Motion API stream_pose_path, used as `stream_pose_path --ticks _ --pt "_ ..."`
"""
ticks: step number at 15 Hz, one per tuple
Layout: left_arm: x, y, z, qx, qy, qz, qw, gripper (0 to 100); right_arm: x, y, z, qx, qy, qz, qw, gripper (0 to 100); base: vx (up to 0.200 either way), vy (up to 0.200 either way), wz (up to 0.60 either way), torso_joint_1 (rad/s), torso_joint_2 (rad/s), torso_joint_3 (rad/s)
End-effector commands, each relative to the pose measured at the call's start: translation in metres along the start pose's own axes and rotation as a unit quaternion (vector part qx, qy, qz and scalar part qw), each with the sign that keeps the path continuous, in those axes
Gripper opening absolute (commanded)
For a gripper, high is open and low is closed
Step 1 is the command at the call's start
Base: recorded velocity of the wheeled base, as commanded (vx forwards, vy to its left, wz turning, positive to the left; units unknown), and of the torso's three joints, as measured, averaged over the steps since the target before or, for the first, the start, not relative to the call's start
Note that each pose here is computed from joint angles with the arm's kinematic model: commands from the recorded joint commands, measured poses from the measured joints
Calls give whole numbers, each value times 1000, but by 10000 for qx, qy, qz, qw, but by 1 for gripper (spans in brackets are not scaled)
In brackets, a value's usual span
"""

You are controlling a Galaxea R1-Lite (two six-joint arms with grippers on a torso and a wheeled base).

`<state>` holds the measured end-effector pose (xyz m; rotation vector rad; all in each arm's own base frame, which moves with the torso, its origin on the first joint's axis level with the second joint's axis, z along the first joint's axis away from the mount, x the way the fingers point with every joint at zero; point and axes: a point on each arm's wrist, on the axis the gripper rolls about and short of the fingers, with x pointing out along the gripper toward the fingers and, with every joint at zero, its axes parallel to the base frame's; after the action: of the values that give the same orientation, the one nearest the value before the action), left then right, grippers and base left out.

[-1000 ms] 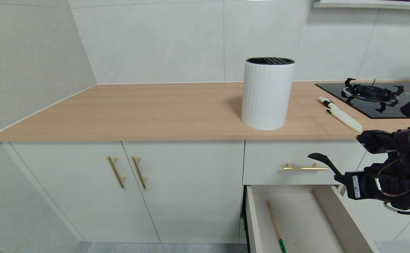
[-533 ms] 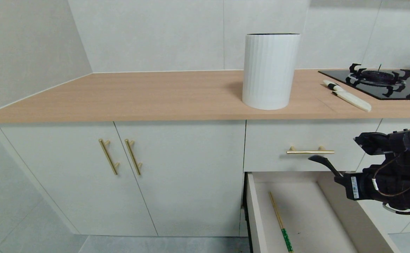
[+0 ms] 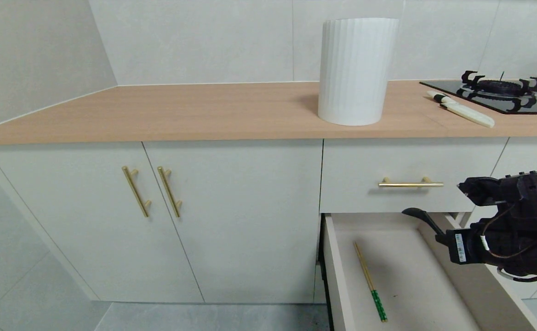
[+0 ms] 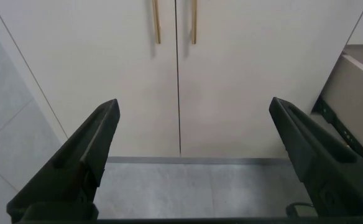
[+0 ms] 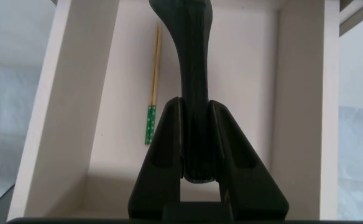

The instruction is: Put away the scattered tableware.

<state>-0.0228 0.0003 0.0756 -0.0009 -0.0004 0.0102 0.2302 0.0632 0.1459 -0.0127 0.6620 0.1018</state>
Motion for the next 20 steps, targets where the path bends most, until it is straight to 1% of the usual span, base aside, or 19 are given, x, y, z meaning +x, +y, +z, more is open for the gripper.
stream_pose_path --ticks 1,5,6,8,11,14,17,20 --pt "0 0 0 4 10 3 10000 100 3 0 -2 -27 71 -13 10000 0 0 0 0 0 0 0" --pt "0 0 0 4 10 3 10000 100 31 -2 -14 -121 578 -179 9981 0 0 0 0 0 0 0" --pt "0 0 0 -3 10 3 10000 100 42 -2 -18 -179 713 -385 9965 0 0 0 0 0 0 0" --pt "0 0 0 4 10 3 10000 100 63 0 -22 -165 780 -449 9958 0 0 0 0 0 0 0" --pt "0 0 0 4 2 3 10000 100 109 0 -46 -1 1131 -549 9921 0 0 0 0 0 0 0" --pt "0 0 0 -3 10 3 10000 100 138 1 -61 115 1047 -573 9928 0 0 0 0 0 0 0" --pt "0 0 0 -3 10 3 10000 100 158 1 -77 238 1173 -609 9909 0 0 0 0 0 0 0" --pt "0 0 0 -3 2 3 10000 100 179 1 -94 227 1123 -677 9911 0 0 0 0 0 0 0"
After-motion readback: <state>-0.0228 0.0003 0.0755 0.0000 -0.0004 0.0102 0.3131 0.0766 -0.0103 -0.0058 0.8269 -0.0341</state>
